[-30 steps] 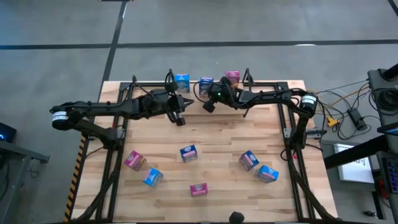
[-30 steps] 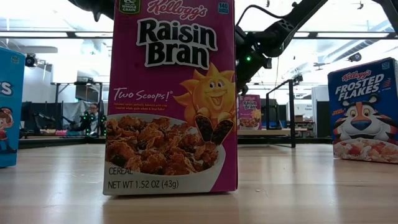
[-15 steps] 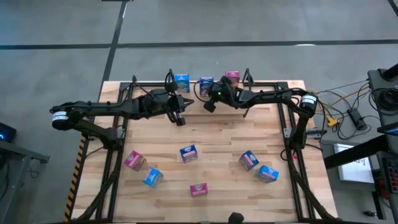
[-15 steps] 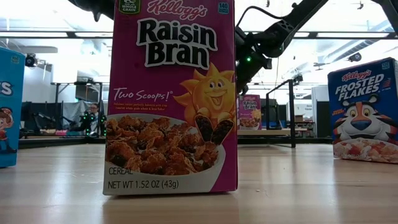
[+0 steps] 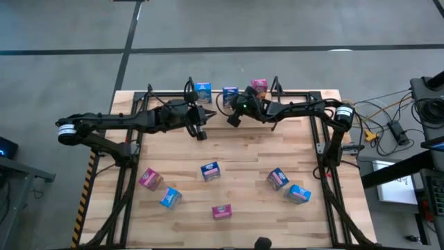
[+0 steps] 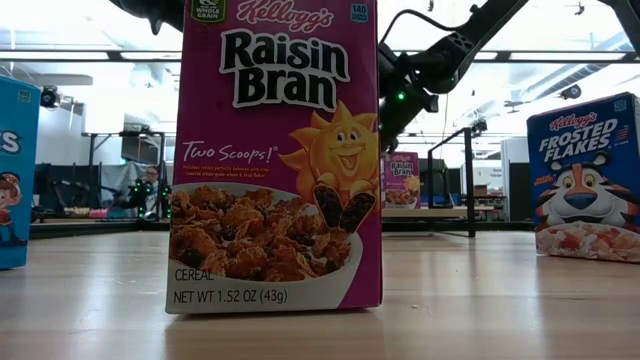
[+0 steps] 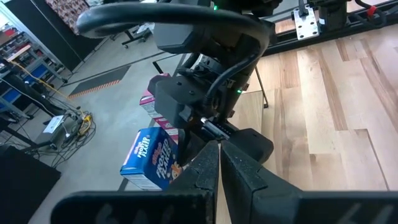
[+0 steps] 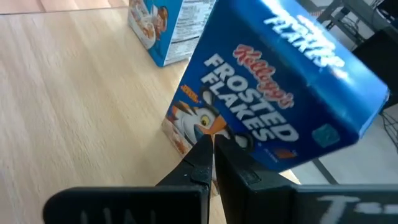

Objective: Stack cereal on shelf
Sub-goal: Put the top dark blue cereal box on the shelf Adjust the dark blue cereal box

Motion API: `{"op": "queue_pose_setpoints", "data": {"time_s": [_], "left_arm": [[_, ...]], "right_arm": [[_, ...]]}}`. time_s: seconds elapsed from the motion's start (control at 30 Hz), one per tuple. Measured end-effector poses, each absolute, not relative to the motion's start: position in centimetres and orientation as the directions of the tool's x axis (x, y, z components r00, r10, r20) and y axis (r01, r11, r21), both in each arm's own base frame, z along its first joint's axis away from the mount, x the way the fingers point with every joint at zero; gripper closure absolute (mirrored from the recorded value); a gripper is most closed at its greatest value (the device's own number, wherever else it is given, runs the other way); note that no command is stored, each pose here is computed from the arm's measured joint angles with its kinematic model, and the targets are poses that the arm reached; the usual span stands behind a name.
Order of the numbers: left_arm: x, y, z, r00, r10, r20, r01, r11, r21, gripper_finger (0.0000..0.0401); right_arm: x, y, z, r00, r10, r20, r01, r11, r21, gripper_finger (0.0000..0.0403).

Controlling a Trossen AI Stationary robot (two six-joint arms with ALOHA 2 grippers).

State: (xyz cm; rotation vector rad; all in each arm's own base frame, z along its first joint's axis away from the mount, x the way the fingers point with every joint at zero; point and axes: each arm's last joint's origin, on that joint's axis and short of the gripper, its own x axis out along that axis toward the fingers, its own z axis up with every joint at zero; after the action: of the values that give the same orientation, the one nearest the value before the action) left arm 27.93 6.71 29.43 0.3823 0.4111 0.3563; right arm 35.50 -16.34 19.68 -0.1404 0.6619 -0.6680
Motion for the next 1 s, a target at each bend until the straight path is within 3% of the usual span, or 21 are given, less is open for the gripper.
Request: {"op": "queue_pose_setpoints", "data": {"time_s": [0.6,1.0], "left_arm": [[27.9,6.7,29.4,0.858,0.406,-0.315,-0.257,0.869,0.422,0.0401],[28.2,6.8,30.2,0.881,0.411,-0.233,-0.307,0.872,0.381,0.0395]], "right_arm": [[35.0,-17.6,19.9,0.586,-0.638,-0.500,0.542,0.767,-0.344,0.0394],[34.1,-13.9,21.8,0.611,-0.501,-0.613,0.404,0.863,-0.303,0.0394]]}}
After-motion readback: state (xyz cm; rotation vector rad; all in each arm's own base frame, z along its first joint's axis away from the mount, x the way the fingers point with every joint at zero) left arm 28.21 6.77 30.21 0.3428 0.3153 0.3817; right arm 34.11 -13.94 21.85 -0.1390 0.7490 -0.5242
